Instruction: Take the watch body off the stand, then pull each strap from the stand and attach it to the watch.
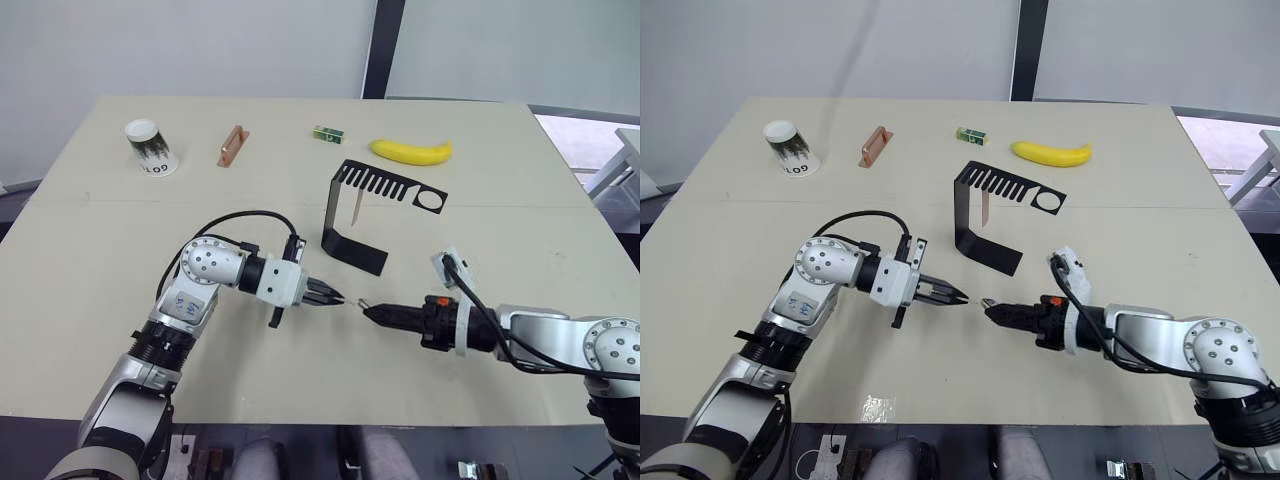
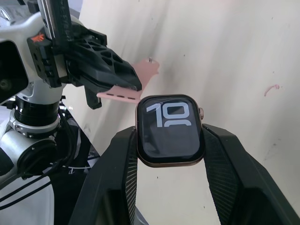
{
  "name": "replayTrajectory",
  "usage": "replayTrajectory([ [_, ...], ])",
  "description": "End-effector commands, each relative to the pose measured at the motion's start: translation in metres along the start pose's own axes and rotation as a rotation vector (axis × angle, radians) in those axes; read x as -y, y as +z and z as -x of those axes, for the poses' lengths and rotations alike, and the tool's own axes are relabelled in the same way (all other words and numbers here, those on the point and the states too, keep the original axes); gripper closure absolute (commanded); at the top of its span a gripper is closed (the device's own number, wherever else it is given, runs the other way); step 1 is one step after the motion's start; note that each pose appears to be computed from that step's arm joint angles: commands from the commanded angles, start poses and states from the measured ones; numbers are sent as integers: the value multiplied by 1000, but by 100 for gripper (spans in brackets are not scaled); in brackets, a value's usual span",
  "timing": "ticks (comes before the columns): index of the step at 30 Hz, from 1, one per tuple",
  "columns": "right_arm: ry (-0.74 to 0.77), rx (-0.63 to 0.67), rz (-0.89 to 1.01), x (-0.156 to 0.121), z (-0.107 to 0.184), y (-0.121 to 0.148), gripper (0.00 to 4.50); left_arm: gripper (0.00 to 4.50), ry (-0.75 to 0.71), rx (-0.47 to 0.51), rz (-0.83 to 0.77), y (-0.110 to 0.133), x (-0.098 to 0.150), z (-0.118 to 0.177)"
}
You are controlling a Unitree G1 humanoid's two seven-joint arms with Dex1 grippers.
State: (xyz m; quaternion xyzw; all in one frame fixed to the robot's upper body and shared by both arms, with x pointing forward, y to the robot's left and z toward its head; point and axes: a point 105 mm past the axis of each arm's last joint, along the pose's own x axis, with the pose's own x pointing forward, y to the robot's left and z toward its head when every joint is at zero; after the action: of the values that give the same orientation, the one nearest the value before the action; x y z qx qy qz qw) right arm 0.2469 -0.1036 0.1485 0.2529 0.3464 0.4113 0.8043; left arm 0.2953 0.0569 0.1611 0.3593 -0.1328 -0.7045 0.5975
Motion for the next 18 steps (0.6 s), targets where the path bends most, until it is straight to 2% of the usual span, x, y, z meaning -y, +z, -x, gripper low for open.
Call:
replayTrajectory([
  [1,16,21,22,-8,3,6,298,450,16,18,-29,9,-6,-1],
  [18,18,35,30,-10,3,9,298,450,23,30,-12,10,-5,-7],
])
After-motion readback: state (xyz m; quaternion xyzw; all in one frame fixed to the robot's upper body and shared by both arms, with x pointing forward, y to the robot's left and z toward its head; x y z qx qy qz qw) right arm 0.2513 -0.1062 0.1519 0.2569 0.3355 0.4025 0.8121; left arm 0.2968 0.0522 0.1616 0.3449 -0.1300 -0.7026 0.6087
